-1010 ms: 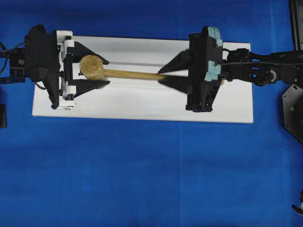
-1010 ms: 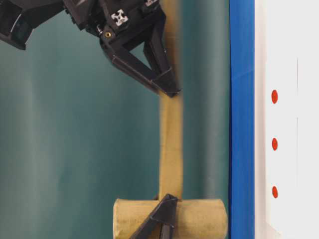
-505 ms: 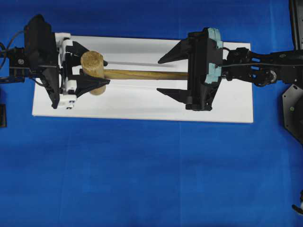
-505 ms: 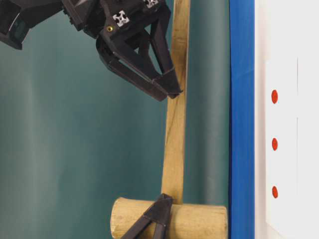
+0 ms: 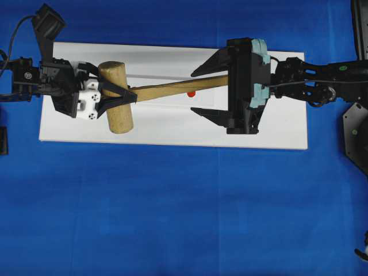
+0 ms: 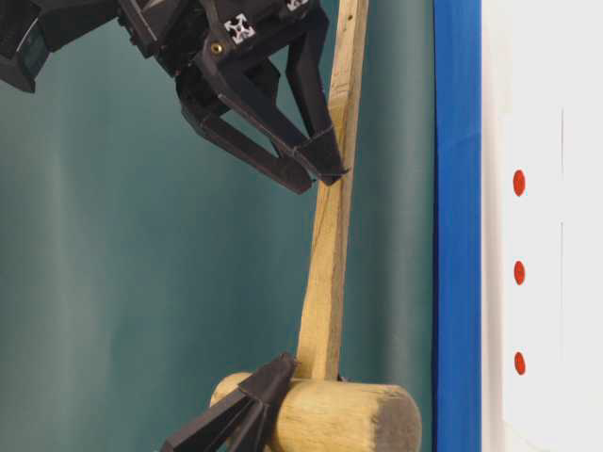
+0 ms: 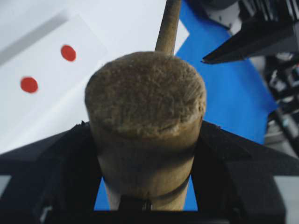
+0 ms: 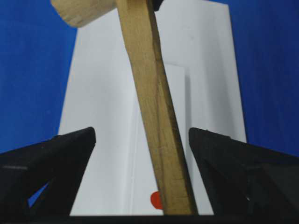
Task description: Hit the mark with a hammer.
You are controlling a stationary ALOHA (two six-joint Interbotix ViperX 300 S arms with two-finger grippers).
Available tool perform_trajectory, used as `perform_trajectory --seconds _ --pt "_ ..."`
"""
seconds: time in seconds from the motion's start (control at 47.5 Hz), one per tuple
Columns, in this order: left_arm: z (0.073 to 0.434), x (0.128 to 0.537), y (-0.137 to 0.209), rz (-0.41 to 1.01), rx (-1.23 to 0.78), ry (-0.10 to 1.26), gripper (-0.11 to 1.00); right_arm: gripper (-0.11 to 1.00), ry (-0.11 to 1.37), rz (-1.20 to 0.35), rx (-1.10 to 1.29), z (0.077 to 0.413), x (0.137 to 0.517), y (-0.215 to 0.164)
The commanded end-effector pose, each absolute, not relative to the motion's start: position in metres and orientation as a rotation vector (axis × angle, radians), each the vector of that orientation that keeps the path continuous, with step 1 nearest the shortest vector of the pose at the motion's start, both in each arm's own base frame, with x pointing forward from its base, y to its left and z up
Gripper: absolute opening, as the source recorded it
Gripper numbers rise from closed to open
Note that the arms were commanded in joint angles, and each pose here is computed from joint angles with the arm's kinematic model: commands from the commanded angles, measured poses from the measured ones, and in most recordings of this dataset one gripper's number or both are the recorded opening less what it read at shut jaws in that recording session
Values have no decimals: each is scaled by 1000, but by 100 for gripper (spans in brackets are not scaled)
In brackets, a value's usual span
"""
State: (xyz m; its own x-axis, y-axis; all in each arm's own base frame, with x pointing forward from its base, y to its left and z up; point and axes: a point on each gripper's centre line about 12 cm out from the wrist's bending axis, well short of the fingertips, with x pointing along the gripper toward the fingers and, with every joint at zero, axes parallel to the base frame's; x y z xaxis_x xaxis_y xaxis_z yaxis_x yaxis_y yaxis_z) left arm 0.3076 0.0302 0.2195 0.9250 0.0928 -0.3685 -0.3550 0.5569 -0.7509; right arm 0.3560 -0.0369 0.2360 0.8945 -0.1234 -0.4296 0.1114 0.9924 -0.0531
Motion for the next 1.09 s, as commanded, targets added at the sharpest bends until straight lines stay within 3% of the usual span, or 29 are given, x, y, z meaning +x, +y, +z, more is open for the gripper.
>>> perform_trajectory --seconds 0.0,0.652,0.715,0.863,0.926,0.968,1.073 --pt "240 312 28 239 -1012 236 45 91 411 -130 -34 248 359 -39" --pt "246 309 12 198 -1101 239 45 87 455 -119 -84 231 366 -41" --pt "247 310 11 191 -1101 237 45 79 464 -115 -92 228 368 -41" --pt "248 310 9 183 -1098 236 45 31 466 -111 -102 228 368 -41" --pt "248 310 9 183 -1097 236 45 16 466 -110 -104 228 368 -41" --pt "248 310 9 182 -1092 237 45 10 467 -110 -104 228 368 -41" --pt "248 311 8 181 -1086 239 45 9 467 -109 -103 228 368 -41"
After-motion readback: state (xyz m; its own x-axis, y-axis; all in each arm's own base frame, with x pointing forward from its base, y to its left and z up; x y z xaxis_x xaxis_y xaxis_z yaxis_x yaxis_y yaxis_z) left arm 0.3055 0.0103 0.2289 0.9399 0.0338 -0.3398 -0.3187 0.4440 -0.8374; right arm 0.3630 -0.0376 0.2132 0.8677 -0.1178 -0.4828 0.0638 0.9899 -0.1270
